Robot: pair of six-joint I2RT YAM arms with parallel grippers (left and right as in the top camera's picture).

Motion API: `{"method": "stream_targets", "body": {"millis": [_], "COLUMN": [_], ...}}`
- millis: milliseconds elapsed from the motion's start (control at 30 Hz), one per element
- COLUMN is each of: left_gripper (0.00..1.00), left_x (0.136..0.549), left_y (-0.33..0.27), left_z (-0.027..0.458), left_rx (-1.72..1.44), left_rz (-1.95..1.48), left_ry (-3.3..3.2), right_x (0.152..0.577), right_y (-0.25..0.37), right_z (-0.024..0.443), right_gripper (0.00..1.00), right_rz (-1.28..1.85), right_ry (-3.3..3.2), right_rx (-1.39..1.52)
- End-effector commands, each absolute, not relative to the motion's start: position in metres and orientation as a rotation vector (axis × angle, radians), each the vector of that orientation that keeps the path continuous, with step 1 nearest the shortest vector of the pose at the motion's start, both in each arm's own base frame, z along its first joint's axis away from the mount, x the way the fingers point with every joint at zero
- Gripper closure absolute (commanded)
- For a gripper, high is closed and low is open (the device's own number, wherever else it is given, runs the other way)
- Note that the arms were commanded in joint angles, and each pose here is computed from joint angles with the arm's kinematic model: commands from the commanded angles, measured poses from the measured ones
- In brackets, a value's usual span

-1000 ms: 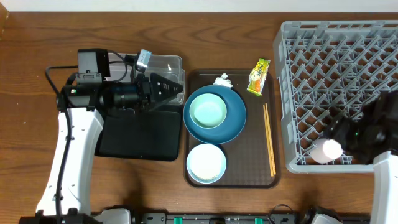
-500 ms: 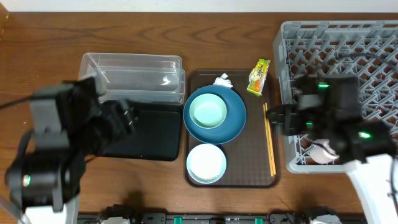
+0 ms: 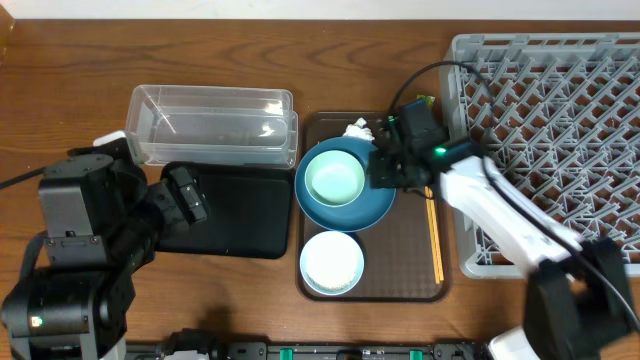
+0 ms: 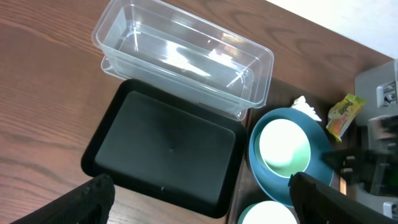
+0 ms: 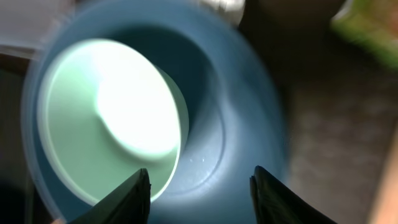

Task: Sort waste into correct bins and load items into the dishwasher rack
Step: 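Grasp the pale green bowl from the teal plate with the right gripper, then place the pale green bowl upright in the rack's back corner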

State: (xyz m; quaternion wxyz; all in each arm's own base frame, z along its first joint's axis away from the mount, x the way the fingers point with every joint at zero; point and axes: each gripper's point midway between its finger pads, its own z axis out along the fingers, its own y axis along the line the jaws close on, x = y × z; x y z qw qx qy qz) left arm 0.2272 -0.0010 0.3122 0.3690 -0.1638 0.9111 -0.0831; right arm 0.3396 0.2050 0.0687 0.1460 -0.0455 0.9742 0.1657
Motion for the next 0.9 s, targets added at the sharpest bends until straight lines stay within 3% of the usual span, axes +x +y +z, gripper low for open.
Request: {"method": "stream_targets", "body": {"millis": [0,100,167,267,300,567,867], "left_gripper": [0.07,0.07,0.07,0.07,0.07,0.07,0.06], "left_x": [0.226,0.226,0.226,0.226,0.226,0.226,0.226], "left_y": [0.003,0.003,0.003,0.003,0.003,0.003,0.003], "left_z": [0.314,0.314,0.314,0.314,0.314,0.314,0.314], "left_rx": [-0.435,-0.435,-0.435,-0.435,-0.435,-0.435,-0.435], "left_rz": [-0.188,-0.188,-0.188,-0.188,-0.188,-0.188,-0.188], "left_ry": [2.329,2.328,2.328,2.328,2.328,2.329,2.328], "right_x": [0.33,0.332,0.334,0.336,0.336,0.35,0.33], "right_y": [0.221,0.226,0.226,0.226,0.225,0.182,-0.022], "right_z": [0.046,0.03,0.023,0.021,0.024,0.1,0.25], "right_gripper": [0.5,0.58,0.7,0.97,0.99,0.99,0.99], "right_rz": [0.485,0.457,0.442,0.44,0.44,0.285,-0.729], "right_ry": [2.858,2.867,2.868,2.866,2.863,2.701,2.142], "right_rx": [-0.161,-0.181,-0.174,-0.172,-0.167,-0.094,0.393]}}
